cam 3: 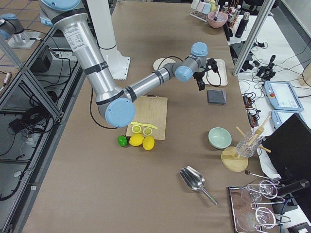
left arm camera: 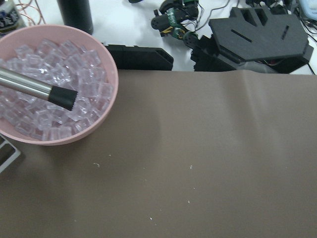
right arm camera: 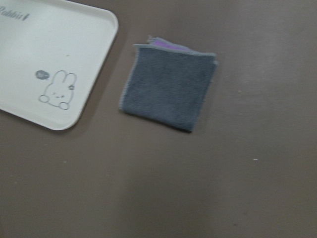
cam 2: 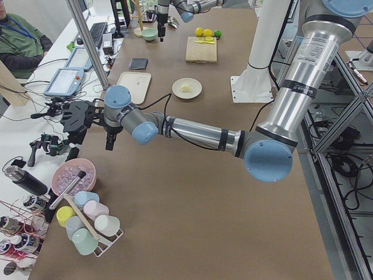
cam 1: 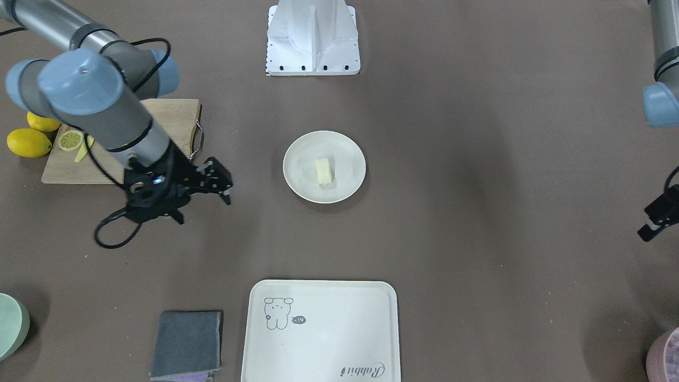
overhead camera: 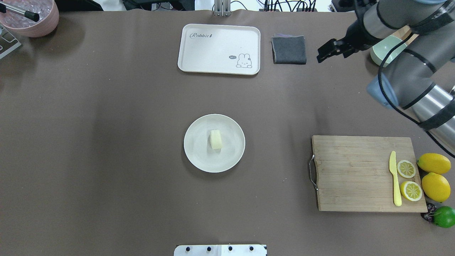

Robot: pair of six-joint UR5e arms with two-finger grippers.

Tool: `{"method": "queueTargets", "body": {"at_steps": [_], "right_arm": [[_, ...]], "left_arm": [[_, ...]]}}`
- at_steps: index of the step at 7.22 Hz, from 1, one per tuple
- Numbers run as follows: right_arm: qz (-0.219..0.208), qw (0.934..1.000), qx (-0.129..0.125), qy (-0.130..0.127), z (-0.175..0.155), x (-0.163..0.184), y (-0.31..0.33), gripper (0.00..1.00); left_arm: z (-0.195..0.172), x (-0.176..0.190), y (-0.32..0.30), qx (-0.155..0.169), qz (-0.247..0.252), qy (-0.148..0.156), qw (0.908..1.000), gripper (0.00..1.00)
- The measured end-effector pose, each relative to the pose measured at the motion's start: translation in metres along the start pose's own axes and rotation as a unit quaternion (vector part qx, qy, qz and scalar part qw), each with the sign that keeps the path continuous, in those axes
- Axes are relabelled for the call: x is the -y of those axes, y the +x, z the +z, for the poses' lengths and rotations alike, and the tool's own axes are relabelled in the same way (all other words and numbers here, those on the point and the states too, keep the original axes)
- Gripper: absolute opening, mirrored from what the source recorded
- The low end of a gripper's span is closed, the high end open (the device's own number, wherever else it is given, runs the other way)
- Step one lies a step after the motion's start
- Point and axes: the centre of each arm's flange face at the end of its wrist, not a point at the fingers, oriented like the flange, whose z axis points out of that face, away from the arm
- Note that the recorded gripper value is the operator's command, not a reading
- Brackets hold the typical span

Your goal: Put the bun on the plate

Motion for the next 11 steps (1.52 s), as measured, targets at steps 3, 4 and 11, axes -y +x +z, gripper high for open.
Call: {"method": "queueTargets", "body": {"at_steps": [3, 4, 11], "right_arm": [[0.010, 0.9992, -0.036, -0.013, -0.056, -0.014, 0.128, 1.00], [-0.001, 0.9991, -0.040, -0.015, -0.071, -0.028, 0.165, 1.00], [0.037, 0.9966, -0.071, -0.018, -0.118, -0.073, 0.289, 1.00]], "left_arm": [[-0.026, 0.022, -0.033, 0.018, -0.029, -0.006, 0.9994, 0.98], [-0.034, 0.026, -0.039, 0.015, -0.034, -0.013, 0.9992, 0.98], [-0.033, 0.026, -0.059, 0.014, -0.041, -0.036, 0.9984, 0.98]]}}
